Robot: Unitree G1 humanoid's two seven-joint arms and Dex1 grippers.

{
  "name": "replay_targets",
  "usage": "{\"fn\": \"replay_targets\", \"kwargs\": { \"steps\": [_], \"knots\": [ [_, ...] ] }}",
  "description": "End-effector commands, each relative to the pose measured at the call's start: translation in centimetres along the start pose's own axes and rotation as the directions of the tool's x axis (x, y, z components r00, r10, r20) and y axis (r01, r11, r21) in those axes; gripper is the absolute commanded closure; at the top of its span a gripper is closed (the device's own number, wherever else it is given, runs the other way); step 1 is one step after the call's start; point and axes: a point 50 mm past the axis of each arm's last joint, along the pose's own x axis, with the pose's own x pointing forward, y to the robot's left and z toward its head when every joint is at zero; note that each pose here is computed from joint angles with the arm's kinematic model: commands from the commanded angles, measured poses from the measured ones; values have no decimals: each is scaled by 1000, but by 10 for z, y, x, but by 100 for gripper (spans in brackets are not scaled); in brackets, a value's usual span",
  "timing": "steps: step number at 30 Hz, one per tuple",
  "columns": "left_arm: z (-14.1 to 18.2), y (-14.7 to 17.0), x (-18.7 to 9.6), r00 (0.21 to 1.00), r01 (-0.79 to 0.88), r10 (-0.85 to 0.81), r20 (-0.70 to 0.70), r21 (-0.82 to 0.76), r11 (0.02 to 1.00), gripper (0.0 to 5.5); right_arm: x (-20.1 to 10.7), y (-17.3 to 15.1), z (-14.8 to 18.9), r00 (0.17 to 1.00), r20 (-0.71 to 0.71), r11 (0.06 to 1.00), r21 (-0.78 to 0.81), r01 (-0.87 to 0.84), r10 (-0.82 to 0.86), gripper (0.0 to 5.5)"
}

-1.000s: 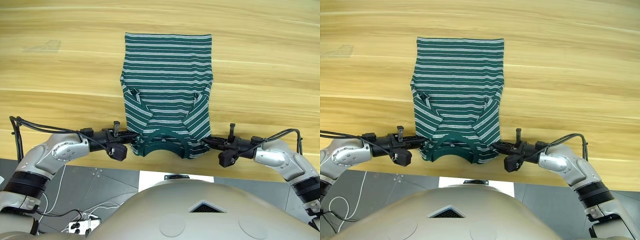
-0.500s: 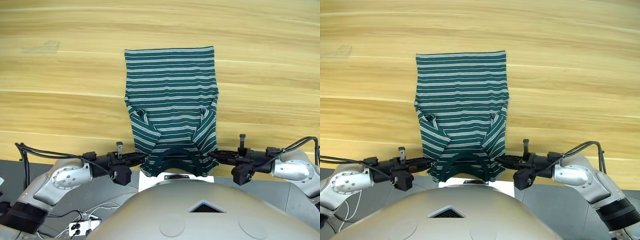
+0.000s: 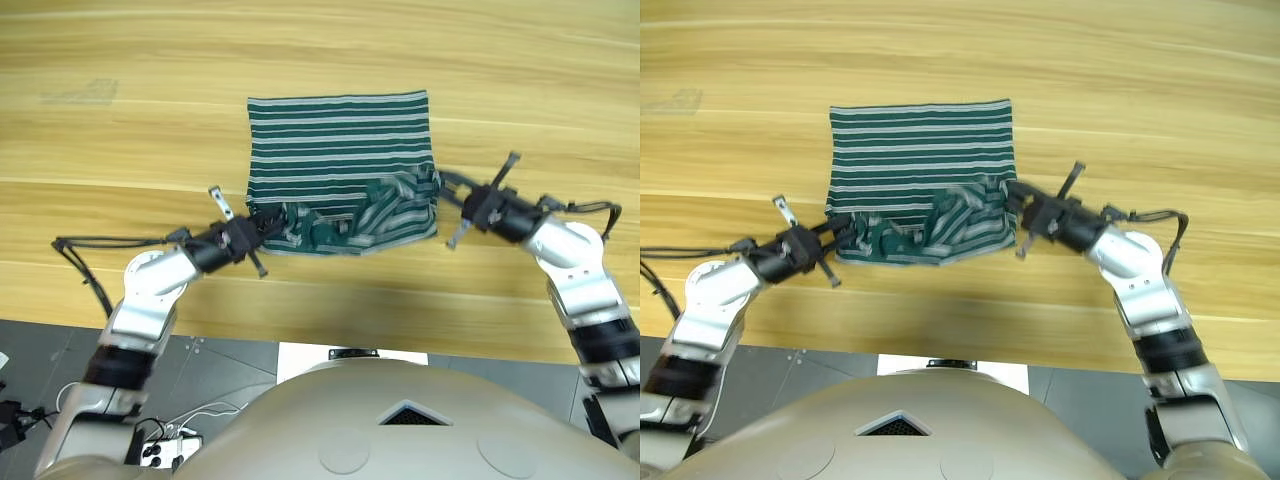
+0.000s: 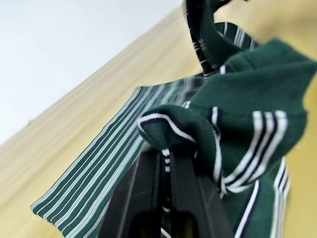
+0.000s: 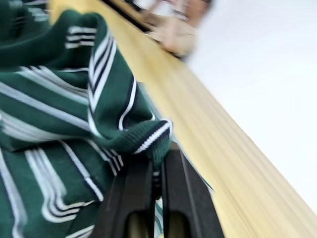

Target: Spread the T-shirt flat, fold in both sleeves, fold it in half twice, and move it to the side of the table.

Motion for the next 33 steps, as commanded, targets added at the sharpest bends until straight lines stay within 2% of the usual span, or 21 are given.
{"fn": "replay_targets", "kwargs": {
  "steps": [1, 8, 9, 12, 13, 18, 21, 24, 28, 29, 33],
  "knots": [
    [-9, 23, 29, 991, -132, 135, 0, -193, 972, 547, 32, -17, -21, 987, -93, 989, 50, 138, -133, 550],
    [-34, 84, 58, 881, -472, 442, -170, -409, 781, 547, 86, -26, -40, 952, -207, 965, 81, 248, -227, 550],
    [-39, 91, 59, 848, -528, 483, -217, -422, 737, 510, 92, -28, -41, 944, -221, 960, 84, 268, -245, 550],
    [-52, 96, 63, 796, -605, 522, -306, -424, 674, 462, 105, -35, -41, 924, -254, 942, 102, 320, -286, 550],
    [-55, 94, 66, 793, -609, 515, -325, -422, 671, 437, 108, -36, -41, 918, -266, 937, 106, 332, -295, 512],
    [-66, 84, 75, 794, -603, 465, -392, -414, 682, 357, 115, -37, -44, 881, -325, 910, 116, 399, -345, 422],
    [-69, 92, 65, 754, -654, 507, -417, -405, 639, 308, 112, -39, -50, 848, -373, 886, 122, 447, -376, 367],
    [-74, 108, 37, 665, -747, 606, -437, -399, 532, 258, 93, -50, -66, 755, -473, 812, 128, 569, -454, 312],
    [-83, 114, -3, 555, -827, 702, -447, -384, 410, 196, 76, -58, -72, 712, -457, 729, 179, 661, -533, 310],
    [-83, 111, -9, 547, -834, 721, -425, -348, 428, 182, 74, -57, -70, 718, -423, 715, 203, 669, -553, 310],
    [-49, 99, 5, 660, -745, 724, -201, -300, 596, 123, 67, -30, -53, 768, -250, 695, 326, 640, -590, 310]
  ]
}}
